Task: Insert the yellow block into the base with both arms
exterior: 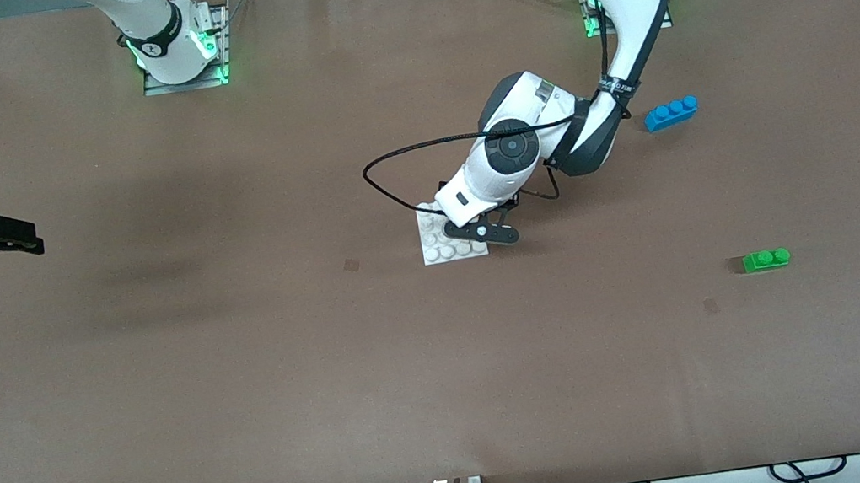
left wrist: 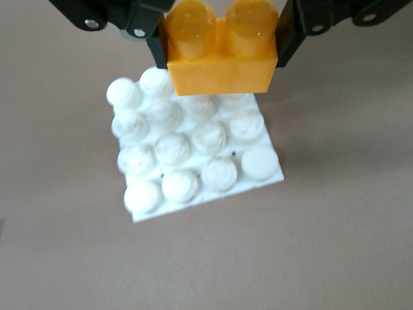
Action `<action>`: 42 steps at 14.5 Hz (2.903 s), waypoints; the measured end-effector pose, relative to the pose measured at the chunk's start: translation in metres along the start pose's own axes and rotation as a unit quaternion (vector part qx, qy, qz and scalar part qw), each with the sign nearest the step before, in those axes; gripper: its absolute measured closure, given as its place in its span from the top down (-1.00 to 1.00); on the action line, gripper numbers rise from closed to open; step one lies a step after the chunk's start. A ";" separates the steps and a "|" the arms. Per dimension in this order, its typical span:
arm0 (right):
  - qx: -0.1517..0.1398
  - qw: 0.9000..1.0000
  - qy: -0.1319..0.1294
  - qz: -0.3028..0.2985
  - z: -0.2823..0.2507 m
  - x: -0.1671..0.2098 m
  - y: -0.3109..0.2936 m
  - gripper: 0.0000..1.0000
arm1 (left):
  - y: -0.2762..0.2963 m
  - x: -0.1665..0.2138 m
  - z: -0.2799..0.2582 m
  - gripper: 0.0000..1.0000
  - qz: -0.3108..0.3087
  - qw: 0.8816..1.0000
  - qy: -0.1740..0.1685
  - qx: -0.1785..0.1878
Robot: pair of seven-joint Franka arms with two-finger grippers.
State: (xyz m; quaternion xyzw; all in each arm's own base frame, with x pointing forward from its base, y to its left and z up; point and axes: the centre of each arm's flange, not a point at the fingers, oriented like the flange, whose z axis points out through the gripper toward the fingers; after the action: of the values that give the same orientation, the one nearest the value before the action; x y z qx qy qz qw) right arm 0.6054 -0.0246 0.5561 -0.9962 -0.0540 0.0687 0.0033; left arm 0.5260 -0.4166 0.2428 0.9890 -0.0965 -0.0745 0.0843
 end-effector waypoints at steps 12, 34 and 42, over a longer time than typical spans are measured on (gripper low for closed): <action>-0.004 0.999 0.042 -0.006 -0.030 -0.083 0.018 1.00 | 0.036 0.000 0.027 0.38 -0.060 0.998 0.007 -0.009; -0.006 0.999 0.032 0.004 -0.030 -0.084 0.025 1.00 | 0.022 0.003 0.049 0.38 -0.137 0.991 -0.008 0.002; -0.006 0.999 0.032 0.004 -0.030 -0.084 0.024 1.00 | 0.016 0.031 -0.018 1.00 -0.149 0.987 -0.046 0.023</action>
State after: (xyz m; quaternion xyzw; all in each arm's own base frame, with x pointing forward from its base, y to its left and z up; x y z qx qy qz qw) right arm 0.5297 -0.0579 0.5967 -0.9980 -0.0504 0.0370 -0.0014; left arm 0.5557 -0.4356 0.2594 0.9895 0.0467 -0.1289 0.0446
